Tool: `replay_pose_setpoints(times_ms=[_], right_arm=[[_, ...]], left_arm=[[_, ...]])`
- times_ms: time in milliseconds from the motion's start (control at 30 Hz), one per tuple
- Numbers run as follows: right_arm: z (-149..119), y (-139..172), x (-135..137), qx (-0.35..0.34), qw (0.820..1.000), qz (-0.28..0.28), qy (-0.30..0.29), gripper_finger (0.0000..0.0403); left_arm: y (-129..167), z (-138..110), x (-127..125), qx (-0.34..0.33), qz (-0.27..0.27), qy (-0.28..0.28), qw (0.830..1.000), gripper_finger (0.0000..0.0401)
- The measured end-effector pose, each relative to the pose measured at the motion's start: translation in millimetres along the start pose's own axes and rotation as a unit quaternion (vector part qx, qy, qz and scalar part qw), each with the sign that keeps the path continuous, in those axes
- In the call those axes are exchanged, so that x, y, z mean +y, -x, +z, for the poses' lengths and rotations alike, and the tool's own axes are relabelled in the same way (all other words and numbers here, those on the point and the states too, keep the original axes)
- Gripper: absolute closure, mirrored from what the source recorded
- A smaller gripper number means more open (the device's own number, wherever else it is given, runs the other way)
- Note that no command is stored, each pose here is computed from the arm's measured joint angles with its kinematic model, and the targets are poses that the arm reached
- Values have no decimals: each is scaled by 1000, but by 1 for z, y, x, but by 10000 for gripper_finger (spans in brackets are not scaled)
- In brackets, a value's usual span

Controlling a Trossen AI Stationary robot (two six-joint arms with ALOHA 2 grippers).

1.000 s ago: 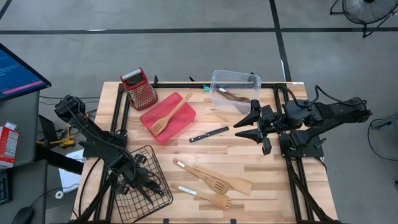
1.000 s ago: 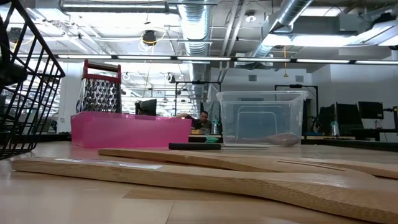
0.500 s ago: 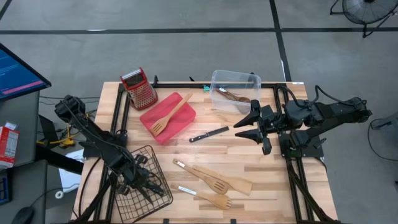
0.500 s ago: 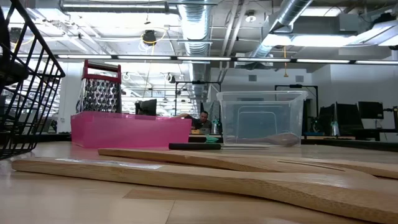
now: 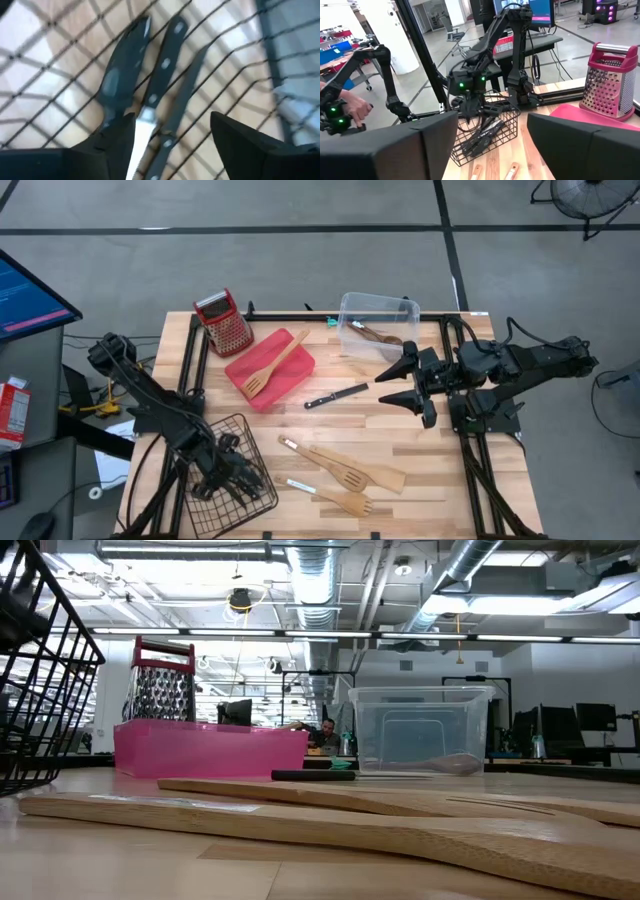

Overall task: Pick & Place Kitchen Items
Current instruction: Put the black kitchen knife into the wire basket

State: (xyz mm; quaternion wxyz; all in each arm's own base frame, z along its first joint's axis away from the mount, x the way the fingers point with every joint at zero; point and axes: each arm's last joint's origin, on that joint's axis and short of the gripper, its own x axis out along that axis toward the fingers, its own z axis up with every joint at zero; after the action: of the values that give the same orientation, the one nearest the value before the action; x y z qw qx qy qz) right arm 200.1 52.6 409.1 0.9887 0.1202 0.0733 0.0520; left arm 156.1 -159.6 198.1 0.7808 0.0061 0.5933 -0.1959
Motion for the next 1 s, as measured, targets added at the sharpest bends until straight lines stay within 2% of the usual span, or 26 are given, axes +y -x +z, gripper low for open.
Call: replay_pose_setpoints(times_ms=[133,233,367,567,733,867,1000], right_arm=[[0,0,-1,-1,1000,-4,0,148],[-3,-8,-5,8,999,-33,5,148],[-18,-26,-19,71,993,-94,15,148],[-51,-65,-45,192,969,-154,37,148],[-88,-102,-61,295,944,-139,46,148],[-125,-131,-68,366,918,-147,45,148],[-159,-157,-80,421,892,-144,79,148]], left_arm=[[18,17,-11,-36,-22,20,999,152],[34,31,-19,-66,-40,33,996,158],[61,50,-26,-114,-65,54,990,168],[107,66,-19,-199,-84,106,971,174],[147,68,-4,-308,-62,151,937,174],[175,65,7,-407,-28,163,899,174],[195,58,15,-475,22,168,864,174]])
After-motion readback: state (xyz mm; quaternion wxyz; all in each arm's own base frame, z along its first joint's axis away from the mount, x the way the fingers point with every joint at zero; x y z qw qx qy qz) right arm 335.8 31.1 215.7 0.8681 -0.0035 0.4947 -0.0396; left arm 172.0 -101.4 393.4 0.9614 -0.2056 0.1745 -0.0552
